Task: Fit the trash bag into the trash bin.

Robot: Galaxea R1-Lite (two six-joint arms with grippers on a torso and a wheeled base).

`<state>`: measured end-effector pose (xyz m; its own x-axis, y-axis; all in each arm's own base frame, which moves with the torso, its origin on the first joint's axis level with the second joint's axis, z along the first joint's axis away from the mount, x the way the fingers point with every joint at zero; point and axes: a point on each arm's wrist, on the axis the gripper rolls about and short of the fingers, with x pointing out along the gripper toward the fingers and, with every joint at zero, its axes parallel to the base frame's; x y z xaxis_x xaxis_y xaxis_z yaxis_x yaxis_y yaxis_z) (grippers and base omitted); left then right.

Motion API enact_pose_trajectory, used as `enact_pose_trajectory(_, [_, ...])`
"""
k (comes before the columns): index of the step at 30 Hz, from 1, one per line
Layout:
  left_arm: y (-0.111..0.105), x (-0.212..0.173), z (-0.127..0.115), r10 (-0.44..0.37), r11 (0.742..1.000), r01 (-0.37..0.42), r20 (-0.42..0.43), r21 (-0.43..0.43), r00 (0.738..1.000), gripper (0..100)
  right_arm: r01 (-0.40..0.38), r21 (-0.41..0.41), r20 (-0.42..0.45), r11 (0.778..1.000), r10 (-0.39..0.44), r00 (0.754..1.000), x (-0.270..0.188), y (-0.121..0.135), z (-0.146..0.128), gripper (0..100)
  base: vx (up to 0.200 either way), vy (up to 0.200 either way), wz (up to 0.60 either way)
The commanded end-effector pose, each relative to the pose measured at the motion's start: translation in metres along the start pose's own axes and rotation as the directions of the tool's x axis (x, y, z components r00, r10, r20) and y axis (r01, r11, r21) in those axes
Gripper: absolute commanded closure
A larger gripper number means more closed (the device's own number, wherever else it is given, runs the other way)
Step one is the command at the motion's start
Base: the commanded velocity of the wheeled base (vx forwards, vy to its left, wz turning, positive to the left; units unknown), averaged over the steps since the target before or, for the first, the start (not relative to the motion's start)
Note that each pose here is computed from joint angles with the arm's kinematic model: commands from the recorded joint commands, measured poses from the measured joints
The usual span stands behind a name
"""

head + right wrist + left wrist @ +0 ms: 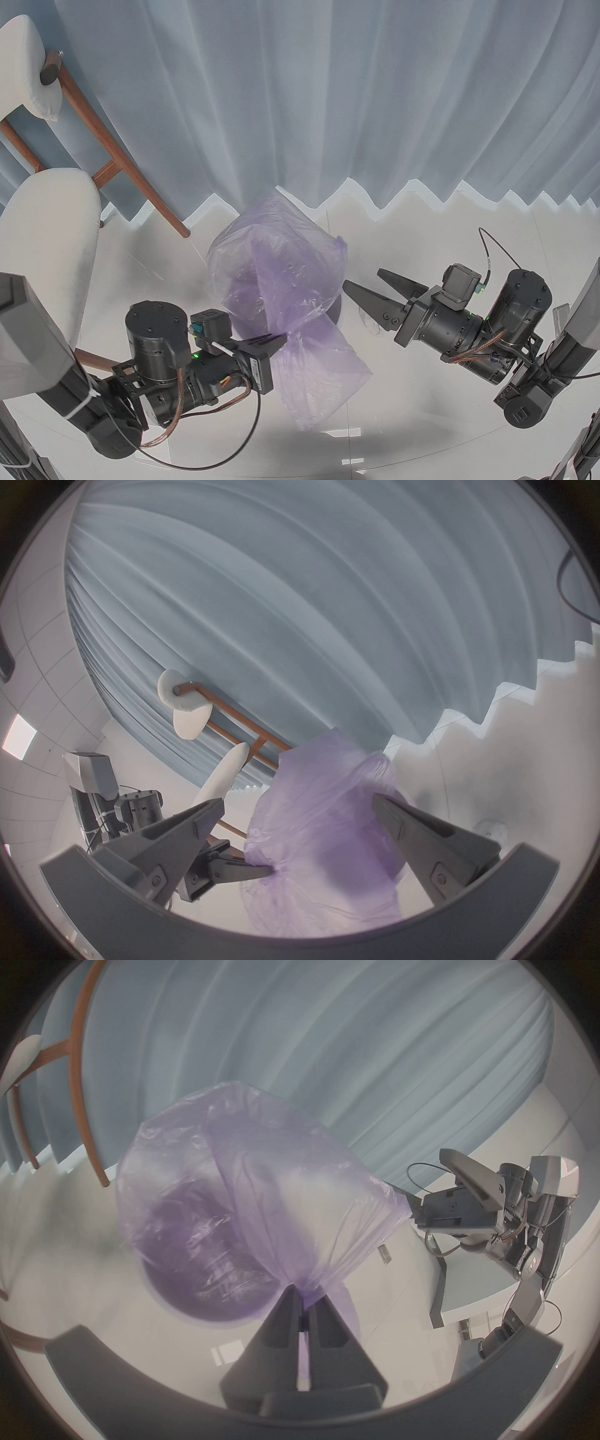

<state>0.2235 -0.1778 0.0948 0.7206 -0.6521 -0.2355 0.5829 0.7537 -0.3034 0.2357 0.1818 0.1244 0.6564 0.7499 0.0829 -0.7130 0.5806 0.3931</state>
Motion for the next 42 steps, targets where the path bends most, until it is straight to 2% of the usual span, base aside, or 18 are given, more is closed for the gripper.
enact_pose_trajectory(1, [0.003,-0.028,0.026,0.032,0.999,-0.031,0.040,-0.009,0.999,100,0.047,-0.003,0.007,0.999,-0.047,0.999,-0.003,-0.014,0.001,0,0.000,0.000,0.00])
enact_pose_trajectory(2, [0.003,-0.028,0.026,0.032,0.999,-0.031,0.040,-0.009,0.999,100,0.047,-0.003,0.007,0.999,-0.047,0.999,-0.003,-0.014,0.001,0,0.000,0.000,0.00])
enact_pose_trajectory(3, [0.002,-0.034,0.030,0.030,1.000,-0.029,0.031,-0.010,0.999,100,0.071,0.005,-0.037,0.997,-0.071,0.997,0.003,-0.023,-0.013,0,0.000,0.000,0.00])
enact_pose_trajectory(7, [0.001,-0.045,0.038,-0.016,1.000,0.017,0.054,-0.007,0.998,100,0.112,0.020,-0.115,0.993,-0.109,0.987,0.012,-0.040,-0.041,0,0.000,0.000,0.00])
enact_pose_trajectory(11, [-0.001,-0.047,0.040,-0.028,1.000,0.028,0.056,-0.006,0.998,100,0.130,0.027,-0.140,0.991,-0.124,0.982,0.013,-0.043,-0.050,0,0.000,0.000,0.00])
enact_pose_trajectory(12, [-0.002,-0.046,0.039,-0.037,0.999,0.037,0.048,-0.005,0.998,100,0.131,0.056,-0.190,0.990,-0.118,0.975,0.017,-0.044,-0.066,0,0.000,0.000,0.00])
enact_pose_trajectory(14, [-0.002,-0.046,0.038,-0.039,0.999,0.039,0.044,-0.005,0.998,100,0.132,0.064,-0.203,0.989,-0.116,0.972,0.022,-0.046,-0.074,0,0.000,0.000,0.00])
enact_pose_trajectory(17, [-0.003,-0.046,0.037,-0.042,0.999,0.043,0.041,-0.004,0.998,100,0.126,0.051,-0.188,0.991,-0.114,0.975,0.041,-0.056,-0.085,0,0.000,0.000,0.00])
enact_pose_trajectory(23, [-0.003,-0.046,0.037,-0.044,0.999,0.044,0.041,-0.004,0.998,100,0.095,0.051,-0.117,0.994,-0.089,0.989,0.070,-0.068,-0.085,0,0.000,0.000,0.00])
enact_pose_trajectory(35, [-0.006,-0.045,0.034,-0.052,0.999,0.052,0.027,-0.003,0.998,100,0.023,0.015,0.021,1.000,-0.024,1.000,0.097,-0.071,-0.056,0,0.000,0.000,0.00])
enact_pose_trajectory(42, [-0.009,-0.044,0.033,-0.066,0.998,0.066,0.022,0.001,0.998,100,-0.069,-0.011,0.082,0.998,0.070,0.994,0.118,-0.072,-0.040,0,0.000,0.000,0.00])
